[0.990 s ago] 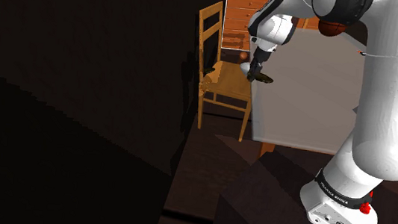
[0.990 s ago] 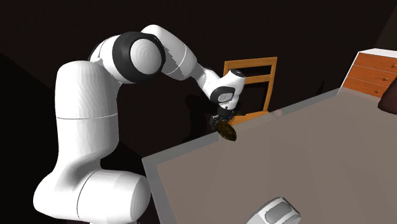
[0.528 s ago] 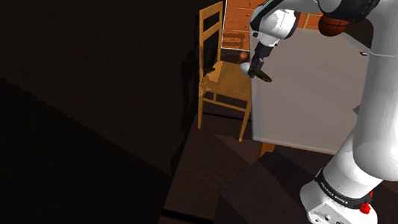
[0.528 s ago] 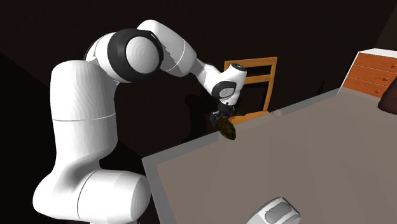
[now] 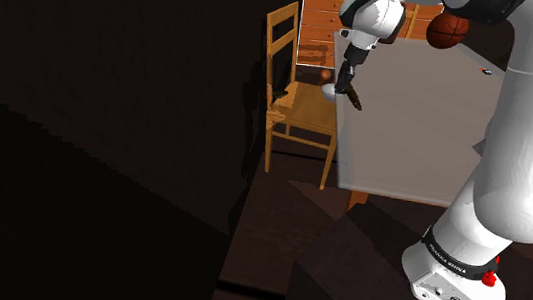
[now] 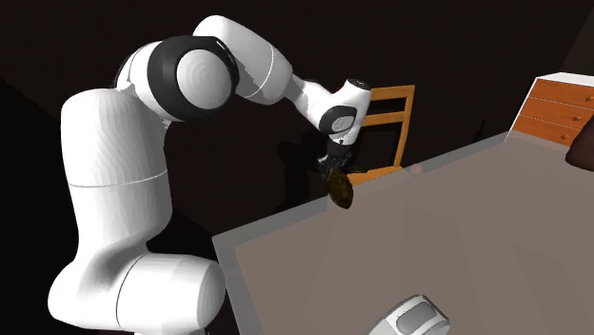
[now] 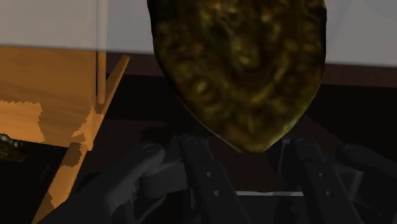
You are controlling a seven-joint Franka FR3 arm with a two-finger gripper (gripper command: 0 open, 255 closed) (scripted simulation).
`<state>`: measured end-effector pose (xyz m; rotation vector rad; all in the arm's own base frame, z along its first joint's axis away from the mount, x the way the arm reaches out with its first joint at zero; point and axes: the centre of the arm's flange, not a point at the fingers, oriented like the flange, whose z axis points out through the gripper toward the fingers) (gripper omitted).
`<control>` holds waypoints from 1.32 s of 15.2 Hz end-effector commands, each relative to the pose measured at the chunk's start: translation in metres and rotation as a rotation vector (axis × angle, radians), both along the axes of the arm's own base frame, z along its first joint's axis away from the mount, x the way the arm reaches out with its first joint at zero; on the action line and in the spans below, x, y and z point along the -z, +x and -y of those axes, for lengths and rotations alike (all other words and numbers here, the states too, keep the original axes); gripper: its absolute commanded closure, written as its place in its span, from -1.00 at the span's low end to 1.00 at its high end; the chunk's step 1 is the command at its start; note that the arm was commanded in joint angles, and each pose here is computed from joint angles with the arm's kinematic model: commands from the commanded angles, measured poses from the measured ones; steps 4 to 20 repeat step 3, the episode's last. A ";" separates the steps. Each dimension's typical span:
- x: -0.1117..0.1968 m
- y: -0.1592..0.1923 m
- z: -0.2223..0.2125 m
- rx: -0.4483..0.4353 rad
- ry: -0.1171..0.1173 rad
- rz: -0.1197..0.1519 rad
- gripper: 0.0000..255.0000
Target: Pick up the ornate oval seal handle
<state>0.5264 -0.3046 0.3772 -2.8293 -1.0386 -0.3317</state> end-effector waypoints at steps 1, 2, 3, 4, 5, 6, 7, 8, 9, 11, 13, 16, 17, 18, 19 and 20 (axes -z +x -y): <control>-0.010 -0.001 0.001 0.001 0.000 -0.002 1.00; -0.011 -0.001 0.001 0.001 0.000 -0.002 1.00; -0.011 -0.001 0.001 0.001 0.000 -0.002 1.00; -0.011 -0.001 0.001 0.001 0.000 -0.002 1.00; -0.011 -0.001 0.001 0.001 0.000 -0.002 1.00; -0.011 -0.001 0.001 0.001 0.000 -0.002 1.00; -0.011 -0.001 0.001 0.001 0.000 -0.002 1.00; -0.011 -0.001 0.001 0.001 0.000 -0.002 1.00; -0.011 -0.001 0.001 0.001 0.000 -0.002 1.00; -0.011 -0.001 0.001 0.001 0.000 -0.002 1.00; -0.011 -0.001 0.001 0.001 0.000 -0.002 1.00; -0.011 -0.001 0.001 0.001 0.000 -0.002 1.00; -0.011 -0.001 0.001 0.001 0.000 -0.002 1.00; -0.011 -0.001 0.001 0.001 0.000 -0.002 1.00; -0.011 -0.001 0.001 0.001 0.000 -0.002 1.00; -0.011 -0.001 0.001 0.001 0.000 -0.002 1.00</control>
